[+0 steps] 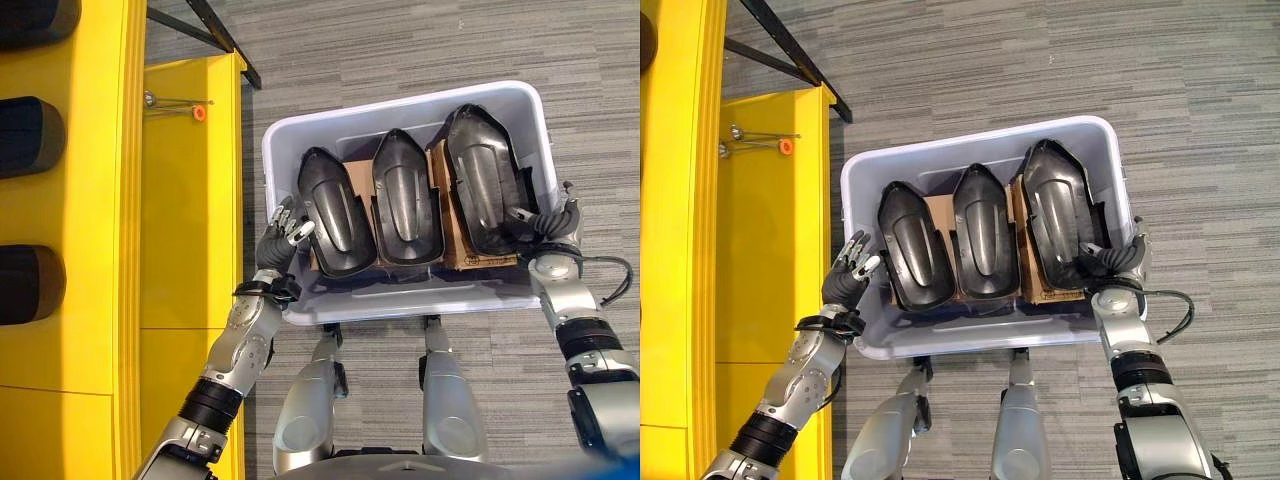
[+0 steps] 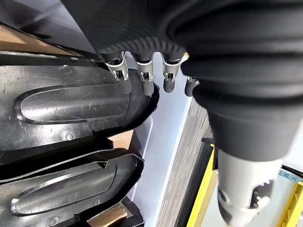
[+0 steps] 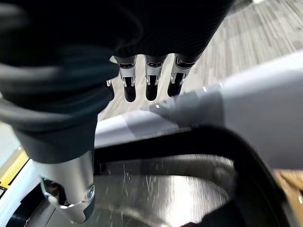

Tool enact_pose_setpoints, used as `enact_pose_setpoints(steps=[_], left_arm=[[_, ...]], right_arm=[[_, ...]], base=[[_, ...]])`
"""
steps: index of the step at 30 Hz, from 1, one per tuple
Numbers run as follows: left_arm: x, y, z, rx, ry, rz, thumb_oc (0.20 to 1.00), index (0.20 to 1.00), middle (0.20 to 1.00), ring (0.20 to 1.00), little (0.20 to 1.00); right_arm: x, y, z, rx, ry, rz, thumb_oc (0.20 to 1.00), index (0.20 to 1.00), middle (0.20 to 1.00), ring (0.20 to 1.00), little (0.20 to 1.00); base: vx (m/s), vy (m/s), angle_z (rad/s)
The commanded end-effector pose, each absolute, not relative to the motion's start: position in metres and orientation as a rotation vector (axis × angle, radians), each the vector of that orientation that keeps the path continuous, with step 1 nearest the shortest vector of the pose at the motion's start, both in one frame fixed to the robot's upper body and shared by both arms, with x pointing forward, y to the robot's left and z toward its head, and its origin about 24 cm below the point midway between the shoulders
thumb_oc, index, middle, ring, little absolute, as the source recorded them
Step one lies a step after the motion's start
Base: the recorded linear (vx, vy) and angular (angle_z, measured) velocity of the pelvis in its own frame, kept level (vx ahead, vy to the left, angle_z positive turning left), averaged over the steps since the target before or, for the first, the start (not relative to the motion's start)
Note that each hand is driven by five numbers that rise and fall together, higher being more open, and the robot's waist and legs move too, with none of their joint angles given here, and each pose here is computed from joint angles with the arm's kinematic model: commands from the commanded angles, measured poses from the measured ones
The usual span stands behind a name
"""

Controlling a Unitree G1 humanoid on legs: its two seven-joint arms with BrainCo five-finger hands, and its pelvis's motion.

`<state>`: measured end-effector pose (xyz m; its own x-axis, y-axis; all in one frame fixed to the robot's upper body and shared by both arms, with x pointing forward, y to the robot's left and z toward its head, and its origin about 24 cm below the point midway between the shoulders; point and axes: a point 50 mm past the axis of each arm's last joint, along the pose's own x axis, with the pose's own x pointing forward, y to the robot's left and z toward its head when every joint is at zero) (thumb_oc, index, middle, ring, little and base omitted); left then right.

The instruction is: Move parts from the plastic box to the shelf.

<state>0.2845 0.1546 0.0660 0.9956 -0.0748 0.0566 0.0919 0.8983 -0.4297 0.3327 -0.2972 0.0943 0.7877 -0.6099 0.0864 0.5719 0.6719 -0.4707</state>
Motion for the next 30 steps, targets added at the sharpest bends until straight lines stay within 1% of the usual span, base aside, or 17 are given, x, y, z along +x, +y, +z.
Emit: enact_pose_setpoints(steps=[1,10,13,15,22,30], left_arm=[[0.287,0.151,0.087,-0.45,-0.145,-0.124,1.0,1.0,1.0,1.0,1.0],[0.285,0.151,0.087,-0.458,-0.147,-0.13,1.0,1.0,1.0,1.0,1.0],[0.285,0.152,0.087,-0.461,-0.146,-0.128,1.0,1.0,1.0,1.0,1.0],[0.286,0.151,0.087,-0.463,-0.147,-0.126,1.0,1.0,1.0,1.0,1.0],[0.286,0.154,0.092,-0.456,-0.171,-0.097,1.0,1.0,1.0,1.0,1.0],[0.284,0.156,0.091,-0.453,-0.168,-0.092,1.0,1.0,1.0,1.0,1.0]], right_arm=[[0.34,-0.311,0.123,-0.533,0.004,-0.728,1.0,1.0,1.0,1.0,1.0],[0.342,-0.324,0.126,-0.523,0.037,-0.76,1.0,1.0,1.0,1.0,1.0],[0.344,-0.323,0.128,-0.534,0.035,-0.749,1.0,1.0,1.0,1.0,1.0],[0.347,-0.316,0.13,-0.545,0.014,-0.726,1.0,1.0,1.0,1.0,1.0],[0.341,-0.278,0.162,-0.589,-0.241,-0.687,1.0,1.0,1.0,1.0,1.0],[0.337,-0.261,0.17,-0.614,-0.319,-0.638,1.0,1.0,1.0,1.0,1.0]], base=[[0.0,0.0,0.0],[0.0,-0.001,0.0],[0.0,0.0,0.0],[-0.02,-0.021,0.03],[0.0,0.0,0.0],[0.0,0.0,0.0]])
